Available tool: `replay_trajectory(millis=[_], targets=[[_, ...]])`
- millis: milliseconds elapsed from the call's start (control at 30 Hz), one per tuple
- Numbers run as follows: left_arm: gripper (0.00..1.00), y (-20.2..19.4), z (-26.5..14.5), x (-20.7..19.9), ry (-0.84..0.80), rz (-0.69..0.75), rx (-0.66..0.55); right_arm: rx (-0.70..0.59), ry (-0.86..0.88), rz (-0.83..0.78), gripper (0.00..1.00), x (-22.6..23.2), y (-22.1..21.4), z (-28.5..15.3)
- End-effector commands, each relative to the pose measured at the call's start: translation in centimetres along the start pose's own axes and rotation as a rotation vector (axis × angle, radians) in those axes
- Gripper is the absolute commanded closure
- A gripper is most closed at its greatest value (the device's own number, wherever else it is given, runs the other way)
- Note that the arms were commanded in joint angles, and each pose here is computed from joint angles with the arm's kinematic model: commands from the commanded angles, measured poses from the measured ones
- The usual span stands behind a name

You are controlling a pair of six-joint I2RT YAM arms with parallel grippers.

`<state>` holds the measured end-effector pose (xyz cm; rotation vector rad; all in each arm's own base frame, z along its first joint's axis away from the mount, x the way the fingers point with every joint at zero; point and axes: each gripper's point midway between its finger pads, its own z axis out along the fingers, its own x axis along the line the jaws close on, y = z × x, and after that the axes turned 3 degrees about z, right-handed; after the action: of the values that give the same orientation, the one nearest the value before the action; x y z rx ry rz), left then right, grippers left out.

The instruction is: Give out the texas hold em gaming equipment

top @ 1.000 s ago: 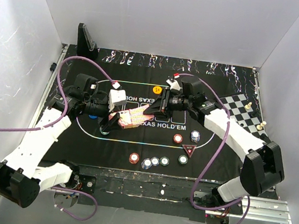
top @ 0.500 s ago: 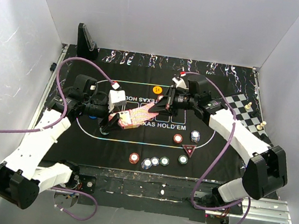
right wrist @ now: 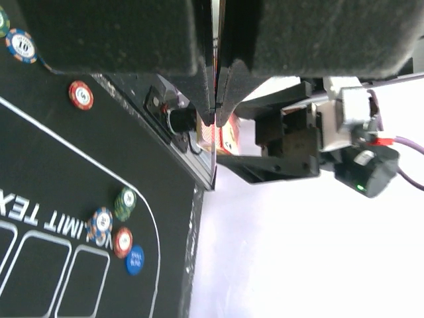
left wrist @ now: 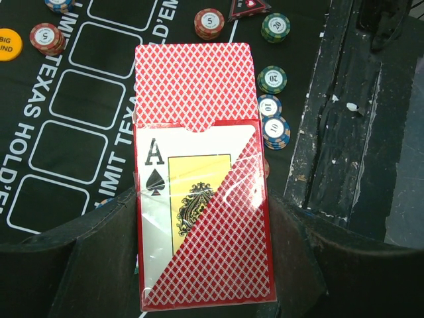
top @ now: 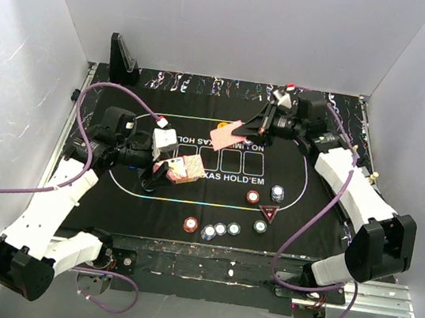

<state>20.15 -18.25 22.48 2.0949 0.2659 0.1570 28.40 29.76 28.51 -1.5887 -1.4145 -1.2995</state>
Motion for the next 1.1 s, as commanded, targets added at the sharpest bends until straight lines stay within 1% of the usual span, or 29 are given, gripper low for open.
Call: replay_trajectory(millis=[0,67,167,333,467,567,633,800,933,1067], targets=[[1.00,2.1,-0.7,-1.2,-0.029,0.026,-0.074,-0.058,0.086,-0.096,0.99,3.4,3.7,-1.4],[1.00,2.2,-0.9,-1.5,-0.035,0.021,-0.077,-0.059,0.088,-0.091,0.99,2.7,5.0,-0.4],[1.00,2.7,-1.3,-1.9,-0.038,0.017,-0.091,-0.014,0.074,-0.060,0.99,0.9,6.1,2.9],[1.00,3.8,-1.8,-2.5,-0.047,-0.005,-0.123,0.154,0.022,-0.067,0.99,-1.3,3.3,11.5],[1.00,4.6,-2.2,-2.6,-0.048,-0.014,-0.138,0.241,0.007,-0.056,0.99,-3.0,1.2,17.5],[1.00,5.0,-2.3,-2.6,-0.047,-0.020,-0.147,0.286,0.034,-0.045,0.99,-3.3,-0.6,21.0],[1.00,4.9,-2.3,-2.7,-0.047,-0.024,-0.144,0.318,0.034,-0.018,0.99,-3.7,-2.0,22.8],[1.00,5.0,-2.3,-2.7,-0.046,-0.024,-0.148,0.364,0.004,-0.020,0.99,-4.8,-5.8,26.2],[1.00,5.2,-2.4,-2.7,-0.045,-0.031,-0.158,0.341,0.018,-0.006,0.99,-5.2,-6.5,27.9],[1.00,5.4,-2.5,-2.8,-0.040,-0.036,-0.163,0.279,0.023,-0.003,0.99,-5.3,-5.0,29.2]])
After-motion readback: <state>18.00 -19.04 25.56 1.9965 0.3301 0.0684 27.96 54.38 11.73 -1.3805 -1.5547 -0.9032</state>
